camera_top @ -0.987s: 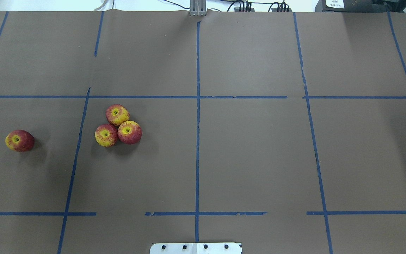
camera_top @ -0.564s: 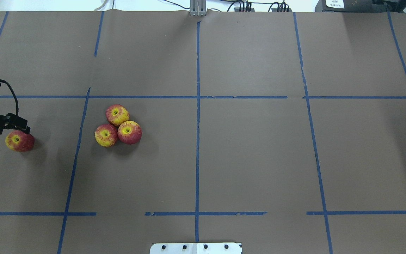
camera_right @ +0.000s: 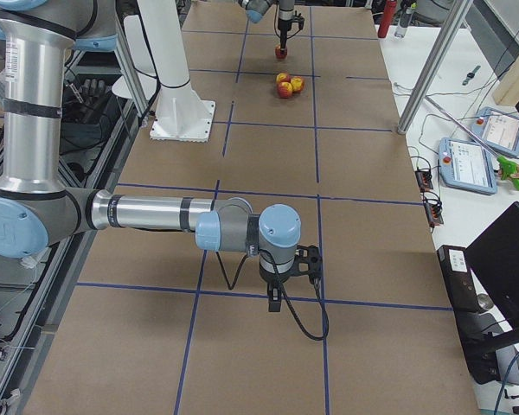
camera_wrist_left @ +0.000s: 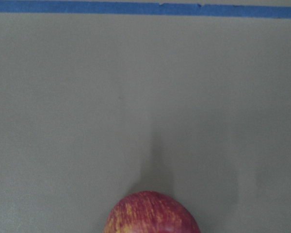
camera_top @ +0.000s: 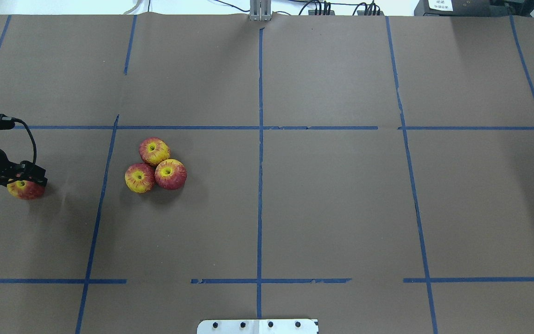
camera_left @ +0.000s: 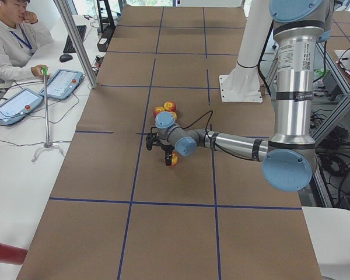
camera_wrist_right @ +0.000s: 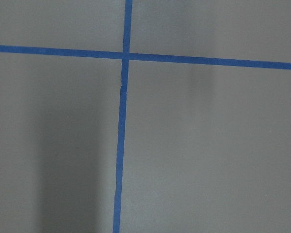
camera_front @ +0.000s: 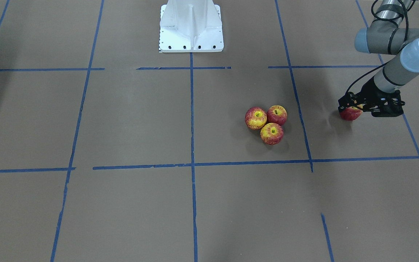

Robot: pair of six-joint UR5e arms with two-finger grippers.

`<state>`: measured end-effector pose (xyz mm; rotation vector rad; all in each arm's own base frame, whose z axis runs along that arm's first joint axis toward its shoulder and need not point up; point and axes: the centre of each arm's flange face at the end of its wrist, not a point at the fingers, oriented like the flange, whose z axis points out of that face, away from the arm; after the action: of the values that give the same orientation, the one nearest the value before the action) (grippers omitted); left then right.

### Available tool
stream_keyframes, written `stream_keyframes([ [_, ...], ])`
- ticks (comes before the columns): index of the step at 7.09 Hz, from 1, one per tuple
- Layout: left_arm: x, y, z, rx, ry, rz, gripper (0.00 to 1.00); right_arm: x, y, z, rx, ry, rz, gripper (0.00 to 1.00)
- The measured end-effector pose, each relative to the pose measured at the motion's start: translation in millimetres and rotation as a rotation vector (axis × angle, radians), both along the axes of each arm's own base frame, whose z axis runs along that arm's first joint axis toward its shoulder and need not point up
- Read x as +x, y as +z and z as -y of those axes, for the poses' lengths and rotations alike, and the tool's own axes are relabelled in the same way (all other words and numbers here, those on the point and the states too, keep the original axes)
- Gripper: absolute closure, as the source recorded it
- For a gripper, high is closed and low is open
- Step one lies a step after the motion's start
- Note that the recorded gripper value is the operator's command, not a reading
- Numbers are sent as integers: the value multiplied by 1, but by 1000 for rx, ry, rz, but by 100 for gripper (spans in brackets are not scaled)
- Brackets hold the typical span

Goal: Stack apples
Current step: 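Reach the left gripper down over the lone red-yellow apple and grasp it, then lift the apple with the left gripper and carry it over the three-apple cluster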

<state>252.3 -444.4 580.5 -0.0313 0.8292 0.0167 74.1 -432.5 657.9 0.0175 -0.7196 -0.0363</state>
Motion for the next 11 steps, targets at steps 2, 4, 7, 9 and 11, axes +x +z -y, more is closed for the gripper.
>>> stream_keyframes([
  [2, 9, 6, -3, -6, 19, 7, 100, 0, 0, 0, 0, 0, 0, 0],
  [4, 12, -5, -2, 3, 23, -3, 100, 0, 0, 0, 0, 0, 0, 0],
  [7, 44, -136, 38, 28, 9, -45, 100, 0, 0, 0, 0, 0, 0, 0],
  [9, 69, -217, 55, 8, -43, -93, 100, 0, 0, 0, 0, 0, 0, 0],
  [11, 130, -246, 48, -25, -8, -108, 100, 0, 0, 0, 0, 0, 0, 0],
])
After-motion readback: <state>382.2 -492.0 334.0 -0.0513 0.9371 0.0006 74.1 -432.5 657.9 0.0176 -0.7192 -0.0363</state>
